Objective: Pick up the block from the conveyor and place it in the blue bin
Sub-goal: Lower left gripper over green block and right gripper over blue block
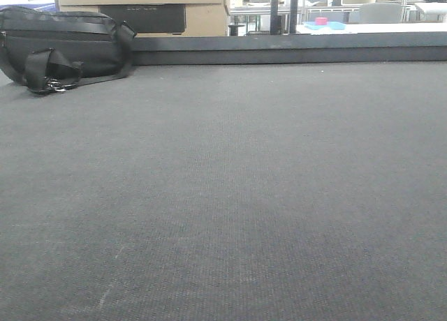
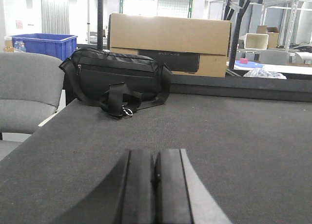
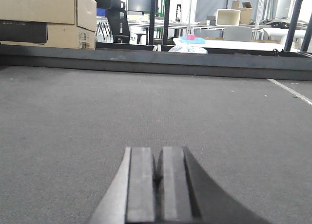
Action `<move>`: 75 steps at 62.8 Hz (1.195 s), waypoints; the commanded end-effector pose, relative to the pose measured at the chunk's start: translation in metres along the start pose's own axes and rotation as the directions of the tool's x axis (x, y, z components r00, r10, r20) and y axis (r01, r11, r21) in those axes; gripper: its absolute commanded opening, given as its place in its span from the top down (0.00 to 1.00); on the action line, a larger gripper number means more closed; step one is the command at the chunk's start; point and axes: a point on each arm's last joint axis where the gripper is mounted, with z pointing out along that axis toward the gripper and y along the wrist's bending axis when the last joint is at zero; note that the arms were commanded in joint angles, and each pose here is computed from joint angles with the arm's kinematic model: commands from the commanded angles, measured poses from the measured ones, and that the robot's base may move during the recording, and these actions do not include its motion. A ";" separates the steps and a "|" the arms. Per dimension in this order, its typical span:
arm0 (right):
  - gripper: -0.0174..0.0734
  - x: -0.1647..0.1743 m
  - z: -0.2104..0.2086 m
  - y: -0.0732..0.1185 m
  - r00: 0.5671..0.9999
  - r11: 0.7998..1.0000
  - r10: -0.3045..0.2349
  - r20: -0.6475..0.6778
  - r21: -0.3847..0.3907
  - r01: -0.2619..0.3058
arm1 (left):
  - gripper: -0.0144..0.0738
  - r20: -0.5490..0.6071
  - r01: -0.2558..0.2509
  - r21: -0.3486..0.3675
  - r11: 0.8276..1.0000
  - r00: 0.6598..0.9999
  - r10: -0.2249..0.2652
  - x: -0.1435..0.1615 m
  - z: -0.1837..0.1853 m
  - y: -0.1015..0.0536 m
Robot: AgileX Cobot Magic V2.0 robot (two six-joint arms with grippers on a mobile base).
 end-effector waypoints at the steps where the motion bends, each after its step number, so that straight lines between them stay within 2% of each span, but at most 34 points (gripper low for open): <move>1: 0.99 -0.002 0.000 0.000 1.000 1.000 -0.005 0.020 0.005 0.005 | 0.96 0.025 -0.005 0.001 1.000 1.000 0.005 -0.003 0.000 0.000; 46: 0.99 -0.002 0.000 0.000 1.000 1.000 -0.005 0.020 0.005 0.005 | 0.96 0.029 -0.005 0.001 1.000 1.000 0.005 -0.003 0.000 0.000; 54: 0.99 -0.002 0.000 0.000 1.000 1.000 -0.005 0.020 0.005 0.005 | 0.96 -0.003 -0.005 0.000 1.000 1.000 0.005 -0.001 0.000 0.000; 59: 0.99 -0.005 0.000 -0.001 0.999 1.000 -0.005 0.053 0.007 0.005 | 0.96 -0.008 -0.005 0.000 1.000 1.000 0.005 -0.009 -0.001 0.000; 66: 0.99 -0.017 -0.002 -0.002 0.982 1.000 -0.007 0.191 0.019 0.004 | 0.96 -0.051 -0.005 -0.002 1.000 0.999 0.005 -0.030 -0.005 -0.001; 75: 0.99 -0.045 -0.008 -0.001 0.982 1.000 -0.006 0.188 0.010 0.005 | 0.96 -0.112 -0.012 -0.007 1.000 0.994 0.011 -0.070 -0.015 -0.002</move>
